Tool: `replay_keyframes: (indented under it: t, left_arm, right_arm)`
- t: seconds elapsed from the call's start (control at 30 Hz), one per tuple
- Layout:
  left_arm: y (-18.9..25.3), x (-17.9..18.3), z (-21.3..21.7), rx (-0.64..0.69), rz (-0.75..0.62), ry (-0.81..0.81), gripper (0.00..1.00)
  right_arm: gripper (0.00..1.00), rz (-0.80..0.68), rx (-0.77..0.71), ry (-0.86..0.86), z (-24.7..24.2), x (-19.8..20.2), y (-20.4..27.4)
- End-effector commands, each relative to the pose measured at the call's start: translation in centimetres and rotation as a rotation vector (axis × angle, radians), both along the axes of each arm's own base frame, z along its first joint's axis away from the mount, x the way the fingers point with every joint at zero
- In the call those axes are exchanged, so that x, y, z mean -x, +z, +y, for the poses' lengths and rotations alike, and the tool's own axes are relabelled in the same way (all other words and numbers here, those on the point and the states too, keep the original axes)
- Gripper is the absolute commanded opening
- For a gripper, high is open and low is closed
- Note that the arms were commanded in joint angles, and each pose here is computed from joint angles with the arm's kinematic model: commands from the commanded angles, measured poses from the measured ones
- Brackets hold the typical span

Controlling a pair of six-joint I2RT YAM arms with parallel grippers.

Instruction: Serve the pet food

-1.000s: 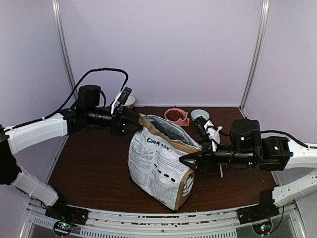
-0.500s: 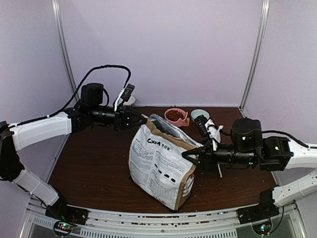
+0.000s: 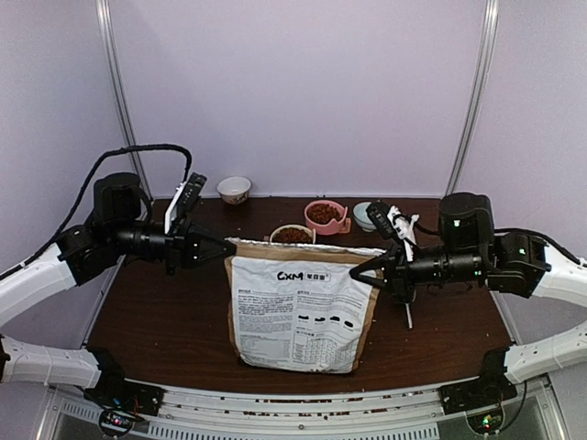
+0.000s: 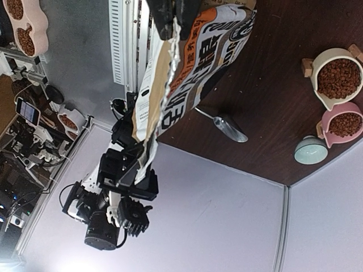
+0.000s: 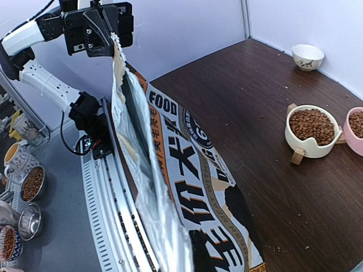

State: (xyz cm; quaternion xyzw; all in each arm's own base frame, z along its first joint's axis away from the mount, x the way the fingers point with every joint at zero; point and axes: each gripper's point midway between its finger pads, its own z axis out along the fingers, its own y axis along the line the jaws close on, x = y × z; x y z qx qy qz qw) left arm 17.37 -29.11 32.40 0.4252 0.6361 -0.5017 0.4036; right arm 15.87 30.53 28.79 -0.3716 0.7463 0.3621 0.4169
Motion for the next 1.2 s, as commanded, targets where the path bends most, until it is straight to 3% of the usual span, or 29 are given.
replay_keyframes:
  t: [0.0, 0.17, 0.2, 0.27, 0.33, 0.37, 0.5, 0.67, 1.0, 1.1, 1.17]
  left_arm:
    - [3.0, -0.5, 2.6, 0.077, -0.128, 0.123, 0.00]
    - [2.1, 0.4, 3.4, 0.094, -0.089, 0.142, 0.00]
    - [2.2, 0.4, 3.5, 0.090, -0.087, 0.149, 0.00]
    - [2.8, 0.5, 3.9, 0.068, -0.095, 0.166, 0.15]
    - [3.2, 0.1, 4.3, 0.020, -0.113, 0.207, 0.41]
    - [3.4, 0.1, 4.5, -0.012, -0.124, 0.223, 0.50]
    - [4.6, -0.4, 4.4, -0.094, -0.164, 0.268, 0.61]
    - [5.1, -0.1, 1.8, -0.187, -0.211, 0.228, 0.64]
    - [6.4, -0.2, -4.0, -0.221, -0.234, 0.088, 0.64]
    - [6.5, -0.2, -5.0, -0.223, -0.232, 0.064, 0.64]
    - [6.4, -0.2, -5.5, -0.224, -0.231, 0.054, 0.63]
  right_arm:
    - [0.00, -0.061, -0.140, -0.013, -0.6, -1.5, 4.0]
    - [0.00, -0.011, -0.180, 0.026, -0.1, -1.5, 2.7]
    - [0.04, -0.010, -0.186, 0.039, -0.1, -1.3, 2.9]
    - [0.26, -0.015, -0.195, 0.064, -0.2, -0.7, 3.5]
    - [0.49, -0.022, -0.193, 0.077, -0.5, -0.3, 3.9]
    - [0.56, -0.024, -0.189, 0.081, -0.7, 0.0, 3.8]
    - [0.67, -0.053, -0.154, 0.064, -2.1, 0.1, 2.5]
    - [0.69, -0.066, -0.157, 0.006, -4.0, -1.5, 1.2]
    - [0.63, -0.133, -0.233, 0.116, -2.8, -1.6, 3.4]
    - [0.59, -0.146, -0.244, 0.124, -2.5, -1.8, 3.8]
    - [0.51, -0.146, -0.245, 0.125, -2.3, -1.9, 4.0]
